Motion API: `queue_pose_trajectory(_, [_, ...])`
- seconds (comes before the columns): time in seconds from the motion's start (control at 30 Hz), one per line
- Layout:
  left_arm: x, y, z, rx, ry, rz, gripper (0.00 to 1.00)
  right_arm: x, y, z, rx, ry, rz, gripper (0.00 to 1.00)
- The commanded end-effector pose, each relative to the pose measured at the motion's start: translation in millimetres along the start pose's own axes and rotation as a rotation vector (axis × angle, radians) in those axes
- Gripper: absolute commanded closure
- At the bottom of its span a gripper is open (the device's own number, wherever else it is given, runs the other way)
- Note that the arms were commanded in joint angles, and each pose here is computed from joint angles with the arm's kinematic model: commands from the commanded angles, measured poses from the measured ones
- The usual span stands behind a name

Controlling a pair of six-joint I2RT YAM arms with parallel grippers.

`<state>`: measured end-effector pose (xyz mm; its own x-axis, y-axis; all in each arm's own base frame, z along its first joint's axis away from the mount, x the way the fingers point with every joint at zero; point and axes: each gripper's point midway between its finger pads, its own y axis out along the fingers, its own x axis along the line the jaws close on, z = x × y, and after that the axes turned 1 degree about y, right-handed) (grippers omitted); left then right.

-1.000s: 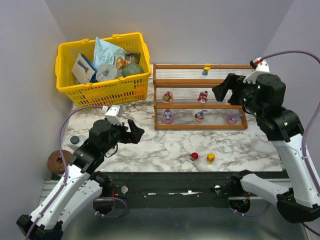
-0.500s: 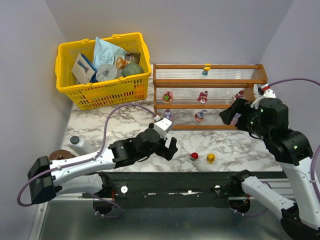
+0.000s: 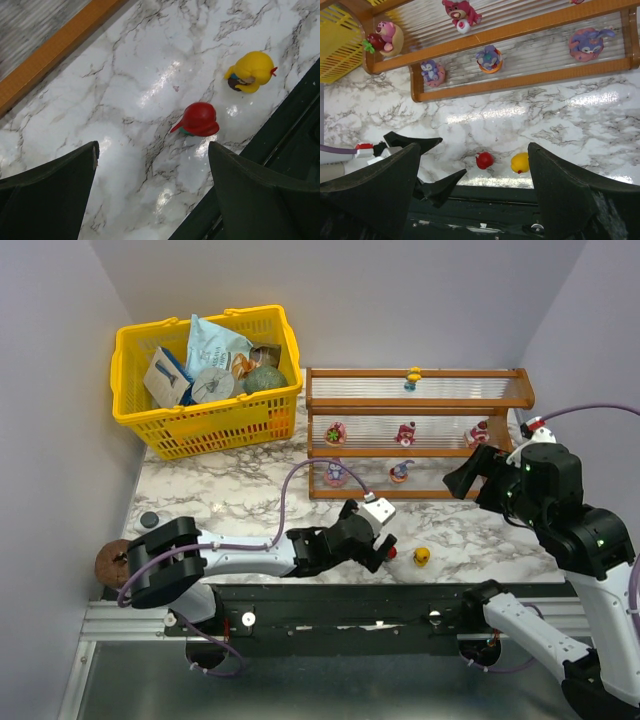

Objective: Place and organize the plastic toys onto the shelf

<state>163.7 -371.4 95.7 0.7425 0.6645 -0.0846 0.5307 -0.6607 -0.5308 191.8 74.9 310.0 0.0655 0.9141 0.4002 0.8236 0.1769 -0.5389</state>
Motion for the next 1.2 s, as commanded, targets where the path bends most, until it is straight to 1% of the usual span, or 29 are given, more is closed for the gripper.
queue_pose_trajectory(0.0, [-26, 15, -24, -0.101, -0.011, 0.062, 0.02, -8, -4, 4, 0.02, -0.001, 0.036, 0.06])
queue_pose_trajectory(0.13, [-42, 23, -11, -0.08, -0.018, 0.144, 0.08, -11, -5, 5, 0.022, -0.004, 0.054, 0.07])
queue_pose_trajectory(0.27, [-50, 31, -3, -0.079, -0.032, 0.18, 0.09, -16, -9, 6, 0.027, -0.005, 0.074, 0.06])
queue_pose_trajectory(0.4, [-50, 42, 7, -0.058, -0.026, 0.173, 0.09, -21, -14, 7, 0.025, -0.008, 0.093, 0.07])
queue_pose_trajectory(0.5, [-51, 50, 14, -0.04, -0.012, 0.17, 0.12, -25, -17, 8, 0.027, -0.009, 0.109, 0.07])
queue_pose_trajectory(0.53, [-51, 51, 15, -0.036, -0.005, 0.169, 0.15, -26, -18, 8, 0.025, -0.01, 0.112, 0.07])
queue_pose_trajectory(0.63, [-45, 57, 23, -0.02, 0.0, 0.135, 0.21, -29, -20, 10, 0.027, -0.016, 0.122, 0.07])
queue_pose_trajectory(0.7, [-41, 59, 25, -0.019, -0.002, 0.111, 0.24, -30, -21, 11, 0.03, -0.019, 0.124, 0.07])
queue_pose_trajectory(0.73, [-39, 59, 25, -0.02, -0.003, 0.103, 0.26, -31, -22, 11, 0.029, -0.019, 0.125, 0.07])
queue_pose_trajectory(0.83, [-36, 59, 23, -0.035, -0.007, 0.083, 0.29, -34, -23, 11, 0.026, -0.025, 0.136, 0.07])
queue_pose_trajectory(1.17, [-41, 61, 21, -0.058, 0.005, 0.078, 0.32, -38, -24, 11, 0.027, -0.056, 0.156, 0.07])
